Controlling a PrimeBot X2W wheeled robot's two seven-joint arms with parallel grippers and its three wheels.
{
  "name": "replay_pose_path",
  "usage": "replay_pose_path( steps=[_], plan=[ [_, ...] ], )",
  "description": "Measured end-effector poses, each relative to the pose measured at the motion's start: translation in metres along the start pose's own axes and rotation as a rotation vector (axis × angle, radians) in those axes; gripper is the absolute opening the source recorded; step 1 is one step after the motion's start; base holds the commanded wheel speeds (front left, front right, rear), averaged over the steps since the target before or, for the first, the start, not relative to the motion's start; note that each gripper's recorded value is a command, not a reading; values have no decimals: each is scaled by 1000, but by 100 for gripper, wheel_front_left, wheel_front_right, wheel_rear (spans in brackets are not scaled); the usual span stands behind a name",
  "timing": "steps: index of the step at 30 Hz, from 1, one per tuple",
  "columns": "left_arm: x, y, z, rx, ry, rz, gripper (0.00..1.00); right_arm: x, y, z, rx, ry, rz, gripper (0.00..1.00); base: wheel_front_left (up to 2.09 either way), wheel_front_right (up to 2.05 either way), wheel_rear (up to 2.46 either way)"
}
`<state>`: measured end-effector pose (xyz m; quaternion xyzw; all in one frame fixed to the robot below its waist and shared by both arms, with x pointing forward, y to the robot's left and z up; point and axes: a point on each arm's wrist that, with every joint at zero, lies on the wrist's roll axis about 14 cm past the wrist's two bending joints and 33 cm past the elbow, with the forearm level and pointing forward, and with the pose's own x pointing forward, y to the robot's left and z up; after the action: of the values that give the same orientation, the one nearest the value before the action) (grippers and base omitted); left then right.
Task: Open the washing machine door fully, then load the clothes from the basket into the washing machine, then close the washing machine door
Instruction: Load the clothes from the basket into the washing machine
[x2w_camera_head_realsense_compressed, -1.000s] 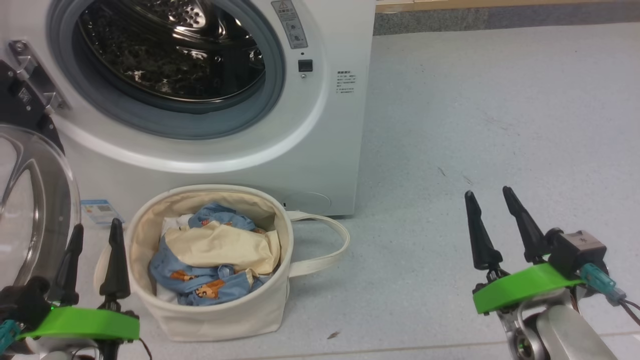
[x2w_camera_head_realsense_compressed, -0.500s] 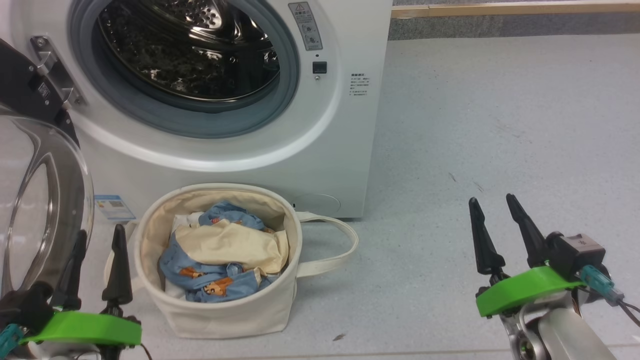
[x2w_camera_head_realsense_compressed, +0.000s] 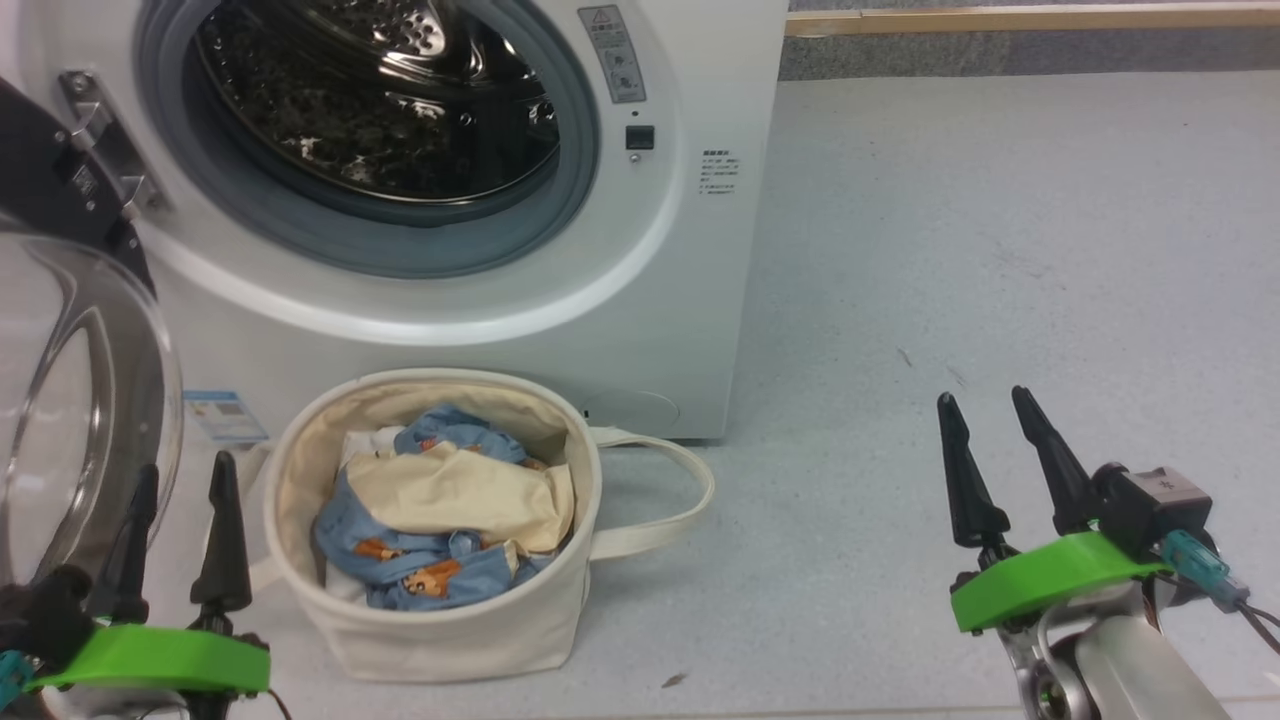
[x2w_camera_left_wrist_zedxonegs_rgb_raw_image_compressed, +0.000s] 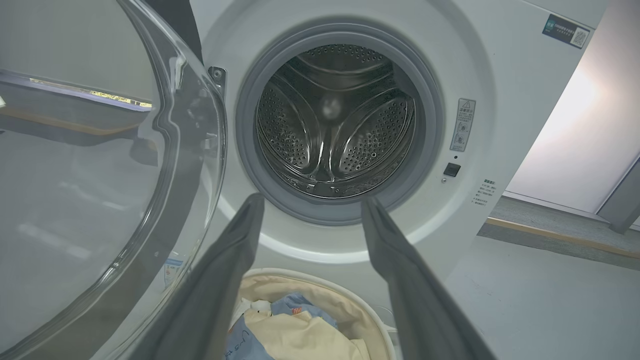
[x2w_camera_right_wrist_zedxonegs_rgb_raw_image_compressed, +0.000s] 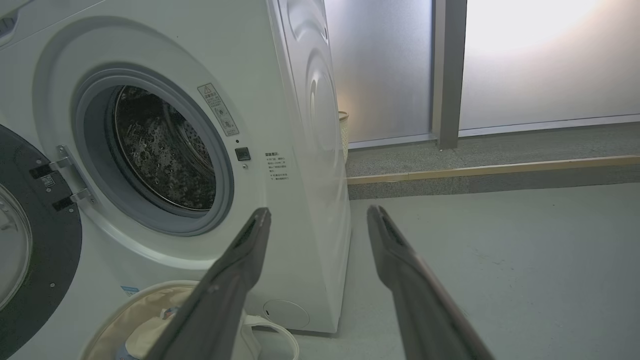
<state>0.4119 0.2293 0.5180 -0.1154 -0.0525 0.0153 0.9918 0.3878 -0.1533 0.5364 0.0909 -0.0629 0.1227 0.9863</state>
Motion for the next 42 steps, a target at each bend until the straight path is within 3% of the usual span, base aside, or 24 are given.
replay_pose_path(
  steps=[21,42],
  plan=[
    [-7,17,5,-5,-13,53,100,6,15,-1,5,0,47,100,187,-134,-53],
    [-12,23,-18,-33,51,89,100,10,37,-15,23,38,114,100,20,-20,0]
  ],
)
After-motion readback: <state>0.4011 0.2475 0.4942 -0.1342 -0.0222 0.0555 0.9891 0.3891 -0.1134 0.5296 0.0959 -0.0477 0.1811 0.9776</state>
